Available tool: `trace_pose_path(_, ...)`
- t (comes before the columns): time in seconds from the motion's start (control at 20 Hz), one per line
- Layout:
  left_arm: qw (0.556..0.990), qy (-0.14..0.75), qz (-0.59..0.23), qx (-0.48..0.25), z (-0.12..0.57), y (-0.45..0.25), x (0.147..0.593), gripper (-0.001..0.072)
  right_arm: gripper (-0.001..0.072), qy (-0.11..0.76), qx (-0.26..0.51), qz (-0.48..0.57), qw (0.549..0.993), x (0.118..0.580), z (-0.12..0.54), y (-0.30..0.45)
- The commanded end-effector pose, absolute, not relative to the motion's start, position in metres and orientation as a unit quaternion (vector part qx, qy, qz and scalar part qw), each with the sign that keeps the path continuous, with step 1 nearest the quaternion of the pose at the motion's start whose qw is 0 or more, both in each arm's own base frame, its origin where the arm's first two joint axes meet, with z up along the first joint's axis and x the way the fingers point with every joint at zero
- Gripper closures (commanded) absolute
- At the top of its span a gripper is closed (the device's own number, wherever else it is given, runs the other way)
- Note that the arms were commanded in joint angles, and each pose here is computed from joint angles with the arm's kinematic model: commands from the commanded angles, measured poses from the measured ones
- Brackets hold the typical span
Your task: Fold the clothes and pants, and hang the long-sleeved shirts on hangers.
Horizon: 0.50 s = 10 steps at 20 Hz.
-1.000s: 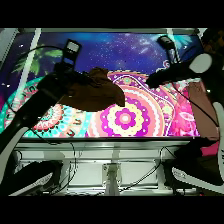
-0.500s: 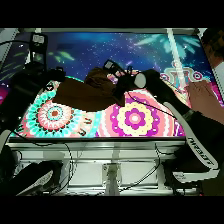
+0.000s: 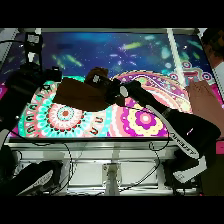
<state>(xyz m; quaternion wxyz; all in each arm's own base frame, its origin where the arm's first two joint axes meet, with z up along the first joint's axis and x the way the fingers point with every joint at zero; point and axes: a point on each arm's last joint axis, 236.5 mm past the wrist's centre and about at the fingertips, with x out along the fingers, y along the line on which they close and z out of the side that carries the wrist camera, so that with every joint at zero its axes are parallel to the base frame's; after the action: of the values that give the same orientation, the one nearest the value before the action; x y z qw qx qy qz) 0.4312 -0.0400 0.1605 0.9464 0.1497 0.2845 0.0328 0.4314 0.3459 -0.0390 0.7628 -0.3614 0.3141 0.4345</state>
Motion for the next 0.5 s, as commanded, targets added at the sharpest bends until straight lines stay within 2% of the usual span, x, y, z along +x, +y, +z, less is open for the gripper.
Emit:
trace_pose_path(0.0,0.946,0.285,0.034,0.15,0.16,-0.039,0.431,0.0107,0.0511,0.291,-0.37,0.426,0.772,0.444,-0.043,0.35)
trace_pose_path(0.1,0.946,0.285,0.034,0.15,0.16,-0.039,0.431,0.0106,0.053,0.295,-0.365,0.42,0.776,0.447,-0.045,0.348)
trace_pose_path(0.15,0.946,0.285,0.034,0.15,0.16,-0.039,0.431,0.0107,0.0655,0.3,-0.356,0.415,0.782,0.449,-0.045,0.346)
trace_pose_path(0.2,0.946,0.285,0.034,0.15,0.16,-0.039,0.431,0.0107,0.0696,0.304,-0.345,0.408,0.789,0.452,-0.043,0.344)
trace_pose_path(0.35,0.946,0.285,0.034,0.15,0.16,-0.039,0.431,0.0106,0.0697,0.29,-0.318,0.389,0.814,0.466,-0.015,0.344)
trace_pose_path(0.45,0.946,0.285,0.034,0.15,0.16,-0.039,0.431,0.0106,0.0697,0.263,-0.283,0.364,0.847,0.485,0.029,0.338)
